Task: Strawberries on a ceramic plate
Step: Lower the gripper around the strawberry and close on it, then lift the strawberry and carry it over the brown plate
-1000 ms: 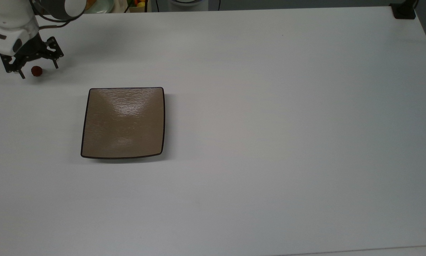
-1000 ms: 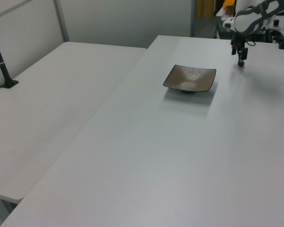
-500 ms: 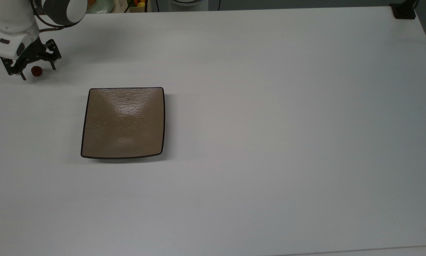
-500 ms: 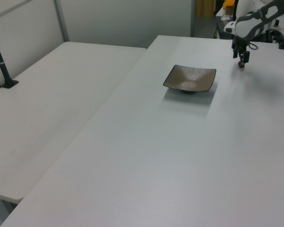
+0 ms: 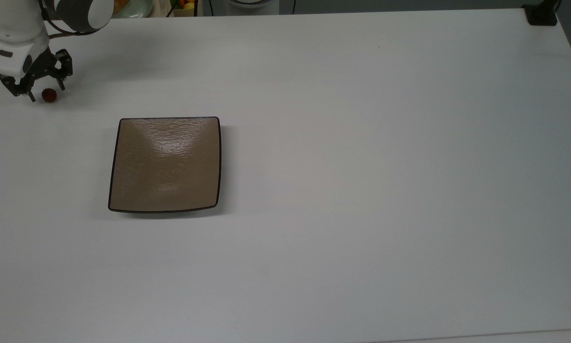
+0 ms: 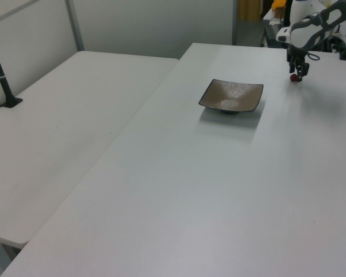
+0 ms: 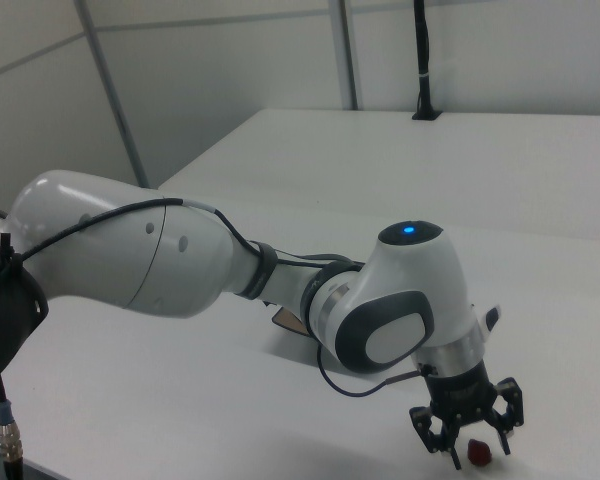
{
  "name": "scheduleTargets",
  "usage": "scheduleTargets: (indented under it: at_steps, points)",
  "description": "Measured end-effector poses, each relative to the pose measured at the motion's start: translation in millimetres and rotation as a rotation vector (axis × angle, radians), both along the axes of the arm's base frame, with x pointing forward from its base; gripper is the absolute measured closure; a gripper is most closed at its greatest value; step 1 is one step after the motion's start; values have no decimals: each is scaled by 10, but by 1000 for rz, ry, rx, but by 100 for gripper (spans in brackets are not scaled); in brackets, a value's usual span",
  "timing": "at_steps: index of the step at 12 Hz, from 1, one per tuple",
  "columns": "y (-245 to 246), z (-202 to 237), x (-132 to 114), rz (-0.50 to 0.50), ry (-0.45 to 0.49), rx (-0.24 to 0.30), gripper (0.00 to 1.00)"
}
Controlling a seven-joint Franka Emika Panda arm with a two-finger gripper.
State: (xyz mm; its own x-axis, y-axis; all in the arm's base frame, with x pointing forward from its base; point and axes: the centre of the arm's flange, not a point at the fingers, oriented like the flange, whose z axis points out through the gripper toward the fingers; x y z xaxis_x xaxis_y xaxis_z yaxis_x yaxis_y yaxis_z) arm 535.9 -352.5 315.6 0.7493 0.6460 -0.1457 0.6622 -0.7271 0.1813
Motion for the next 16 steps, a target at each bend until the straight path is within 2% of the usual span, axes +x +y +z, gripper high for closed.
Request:
scheduleTargets:
  at_steps: [1, 2, 10, 13, 15, 16]
  points:
    - [1, -2, -1, 1, 1, 0, 33]
    - [2, -6, -1, 2, 2, 0, 44]
    - [3, -51, -6, 2, 9, 3, 45]
    - [4, -60, -6, 2, 10, 3, 52]
    - [3, -56, -5, 2, 10, 3, 69]
    - [3, -56, -5, 2, 10, 3, 69]
